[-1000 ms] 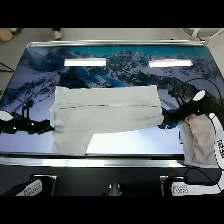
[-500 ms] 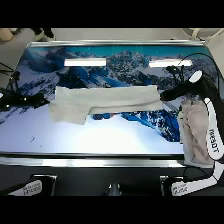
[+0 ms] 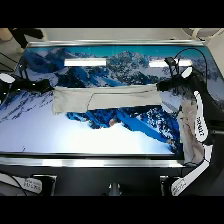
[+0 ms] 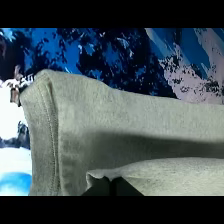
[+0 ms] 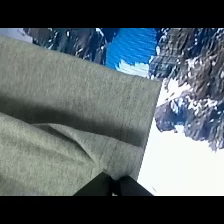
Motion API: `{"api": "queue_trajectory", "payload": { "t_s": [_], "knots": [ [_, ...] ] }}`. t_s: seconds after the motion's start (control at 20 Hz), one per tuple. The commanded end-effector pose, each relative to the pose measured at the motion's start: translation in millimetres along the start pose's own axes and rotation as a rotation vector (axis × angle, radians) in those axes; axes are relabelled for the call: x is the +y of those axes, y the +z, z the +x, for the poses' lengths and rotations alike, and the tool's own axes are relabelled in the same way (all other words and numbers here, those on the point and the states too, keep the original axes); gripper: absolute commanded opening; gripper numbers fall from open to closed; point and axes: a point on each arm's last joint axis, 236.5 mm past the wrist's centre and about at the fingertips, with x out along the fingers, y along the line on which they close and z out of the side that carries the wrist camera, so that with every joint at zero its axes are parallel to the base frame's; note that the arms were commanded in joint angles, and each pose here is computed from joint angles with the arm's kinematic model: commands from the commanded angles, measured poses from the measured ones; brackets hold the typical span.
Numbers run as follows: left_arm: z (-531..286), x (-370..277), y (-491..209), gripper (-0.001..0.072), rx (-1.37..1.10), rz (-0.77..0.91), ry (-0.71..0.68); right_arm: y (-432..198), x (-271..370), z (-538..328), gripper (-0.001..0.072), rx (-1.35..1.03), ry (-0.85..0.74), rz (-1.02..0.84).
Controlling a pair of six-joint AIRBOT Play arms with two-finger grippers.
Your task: Fold the shirts.
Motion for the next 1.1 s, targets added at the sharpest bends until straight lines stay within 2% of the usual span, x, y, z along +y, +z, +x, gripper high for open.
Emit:
{"api": "queue_trajectory", "payload": {
  "t_s": [0.0,0.2,0.25,0.3,0.35,0.4,0.5,0.65,0.9,1.05],
  "knots": [
    [34,18,-6,0.0020,0.054,-0.038,0.002,-3,-1,26,0.0018,-0.009,0.023,0.048],
    [57,23,-35,0.0025,0.165,-0.084,-0.011,-18,7,40,0.0021,0.037,0.070,0.075],
    [57,22,-38,0.0087,0.175,-0.095,-0.013,-17,8,38,0.0051,0.036,0.072,0.075],
    [53,22,-38,0.0205,0.181,-0.095,-0.016,-15,8,34,0.0216,0.031,0.076,0.077],
    [48,21,-37,0.0395,0.187,-0.096,-0.020,-11,7,27,0.0420,0.020,0.073,0.079],
    [41,20,-35,0.0516,0.193,-0.093,-0.026,-7,3,18,0.0565,0.006,0.065,0.080],
    [23,17,-27,0.0522,0.197,-0.083,-0.040,-4,-14,3,0.0611,-0.020,0.047,0.109],
    [-5,6,-9,0.0520,0.149,-0.049,-0.045,-13,-28,-3,0.0614,-0.036,0.120,0.261],
    [-35,-41,2,0.0518,0.084,0.066,-0.068,-33,5,27,0.0630,0.035,0.273,0.335],
    [-36,-72,-3,0.0518,0.086,0.124,-0.091,-31,26,41,0.0627,0.051,0.302,0.343]
  ]
}}
